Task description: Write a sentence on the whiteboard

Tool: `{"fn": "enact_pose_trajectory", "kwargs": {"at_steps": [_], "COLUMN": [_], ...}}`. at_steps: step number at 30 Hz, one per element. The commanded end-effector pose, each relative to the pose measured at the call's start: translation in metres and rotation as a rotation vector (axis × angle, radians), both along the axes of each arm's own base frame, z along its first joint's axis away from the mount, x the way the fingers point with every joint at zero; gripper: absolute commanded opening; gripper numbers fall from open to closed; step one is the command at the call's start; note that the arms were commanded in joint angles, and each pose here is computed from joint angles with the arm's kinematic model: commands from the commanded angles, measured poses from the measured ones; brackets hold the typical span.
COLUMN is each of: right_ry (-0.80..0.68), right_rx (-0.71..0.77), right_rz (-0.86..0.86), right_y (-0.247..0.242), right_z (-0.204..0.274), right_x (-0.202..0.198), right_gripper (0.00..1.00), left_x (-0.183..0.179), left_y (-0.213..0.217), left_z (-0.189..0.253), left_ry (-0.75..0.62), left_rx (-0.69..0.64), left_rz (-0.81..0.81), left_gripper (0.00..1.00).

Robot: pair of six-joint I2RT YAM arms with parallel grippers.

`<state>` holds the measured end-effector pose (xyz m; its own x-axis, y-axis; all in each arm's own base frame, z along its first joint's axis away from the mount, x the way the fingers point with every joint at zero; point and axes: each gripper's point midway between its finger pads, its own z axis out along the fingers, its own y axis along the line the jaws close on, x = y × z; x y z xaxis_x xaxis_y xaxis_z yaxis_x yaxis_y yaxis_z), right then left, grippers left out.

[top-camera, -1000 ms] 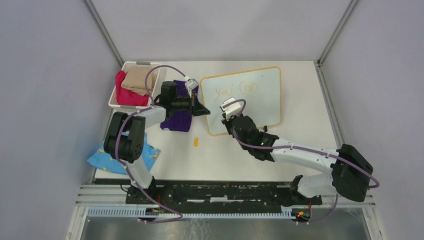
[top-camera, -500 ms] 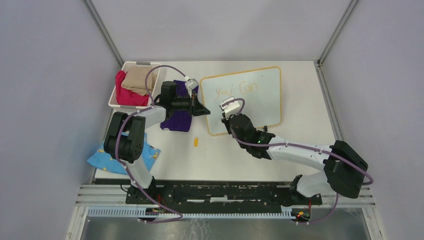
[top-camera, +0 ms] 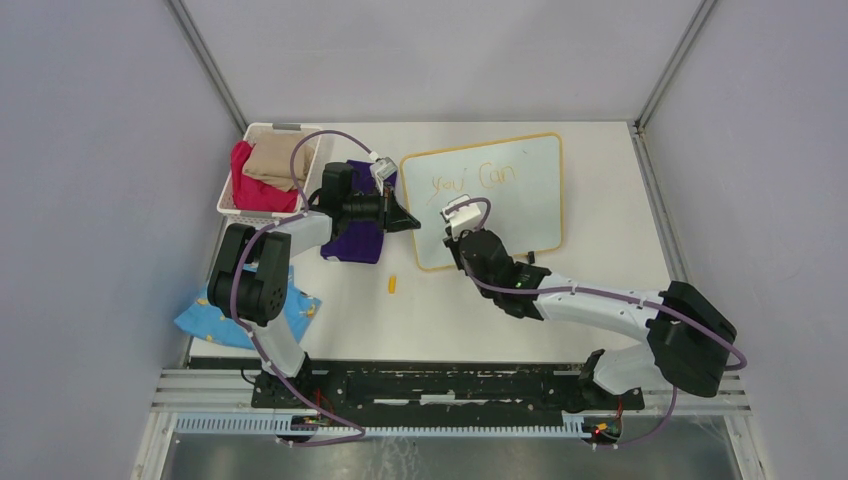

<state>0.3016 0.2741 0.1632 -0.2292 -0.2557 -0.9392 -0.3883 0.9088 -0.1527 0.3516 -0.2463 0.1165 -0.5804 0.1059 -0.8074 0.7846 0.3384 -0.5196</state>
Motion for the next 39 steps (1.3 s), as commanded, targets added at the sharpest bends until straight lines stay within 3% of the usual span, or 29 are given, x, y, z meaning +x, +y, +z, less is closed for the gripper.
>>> {"fn": "enact_pose_trajectory", "kwargs": {"at_steps": [1, 19, 39], "right_ry": [-0.002, 0.07, 0.012], "right_rx": [0.01, -0.017, 0.007], "right_rz": [-0.027, 0.034, 0.045], "right_y": [-0.01, -0.016, 0.004], "right_z": [-0.002, -0.032, 0.001], "right_x": [-0.001, -0.02, -0.004], "right_gripper": [0.0, 0.0, 0.0], "left_x": [0.014, 0.013, 0.013], "left_y": [0.006, 0.006, 0.006], "left_z": [-0.024, -0.024, -0.026], "left_ry": [-0.085, -0.084, -0.084], "left_rx": [0.122, 0.124, 0.131], "left_rz": [0.049, 0.048, 0.045], "left_gripper": [0.02, 0.02, 0.02]}}
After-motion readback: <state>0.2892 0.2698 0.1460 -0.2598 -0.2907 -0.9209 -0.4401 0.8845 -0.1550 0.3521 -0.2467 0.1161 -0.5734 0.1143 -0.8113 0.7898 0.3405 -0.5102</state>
